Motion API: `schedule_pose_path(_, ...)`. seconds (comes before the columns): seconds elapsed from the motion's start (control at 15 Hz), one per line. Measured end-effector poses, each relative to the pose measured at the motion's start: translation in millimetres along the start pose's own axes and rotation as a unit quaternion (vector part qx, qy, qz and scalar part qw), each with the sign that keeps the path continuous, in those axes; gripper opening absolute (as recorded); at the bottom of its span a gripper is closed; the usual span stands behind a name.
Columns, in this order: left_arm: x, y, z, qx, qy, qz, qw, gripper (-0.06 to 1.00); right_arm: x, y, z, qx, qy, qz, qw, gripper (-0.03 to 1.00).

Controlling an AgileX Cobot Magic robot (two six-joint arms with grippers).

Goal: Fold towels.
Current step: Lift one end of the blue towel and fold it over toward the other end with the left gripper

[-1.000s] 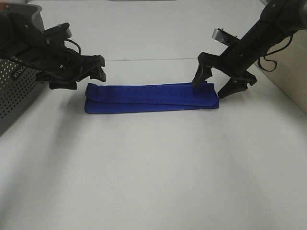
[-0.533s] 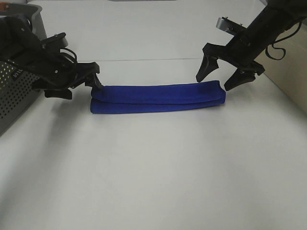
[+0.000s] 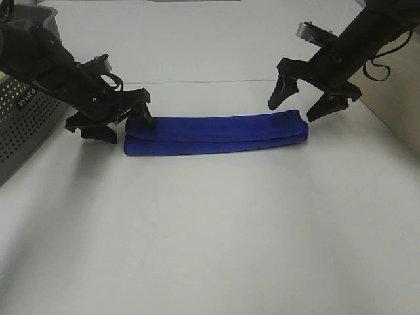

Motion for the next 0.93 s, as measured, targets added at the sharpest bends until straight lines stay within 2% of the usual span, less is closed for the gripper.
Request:
schedule_pose_path(0.13, -2, -2, 0, 0.000, 0.011, -0.006, 1.000, 0.79, -1, 0, 3, -0.007, 0.000, -0.003, 1.000, 0.83)
schedule_pose_path(0.27, -3, -6, 2, -0.001, 0.018, -0.012, 1.000, 0.74, -1, 0, 3, -0.008, 0.000, -0.003, 1.000, 0.83)
schedule_pose_path(0.67, -14, -16, 6, 0.012, 0.034, -0.043, 0.998, 0.70, -1, 0, 3, -0.008, -0.007, -0.003, 1.000, 0.83)
schedule_pose_path(0.73, -14, -17, 6, 0.014, 0.035, -0.044, 0.998, 0.65, -1, 0, 3, -0.008, -0.009, -0.003, 1.000, 0.83)
schedule_pose_path(0.93, -11, -22, 2, 0.023, 0.037, -0.041, 0.998, 0.34, -1, 0, 3, -0.008, -0.009, -0.003, 1.000, 0.83)
Point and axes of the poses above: a point on each arm's last joint axis where the gripper is mounted, y pointing back along that axis away from the gripper, x along the wrist's bending axis when the last joint is at zero, z = x × y, the point moved 8 cm from there along -y, pointing out along that axis toward the gripper, and after that the axes turned 8 degrees about y, right-handed, at the moved point
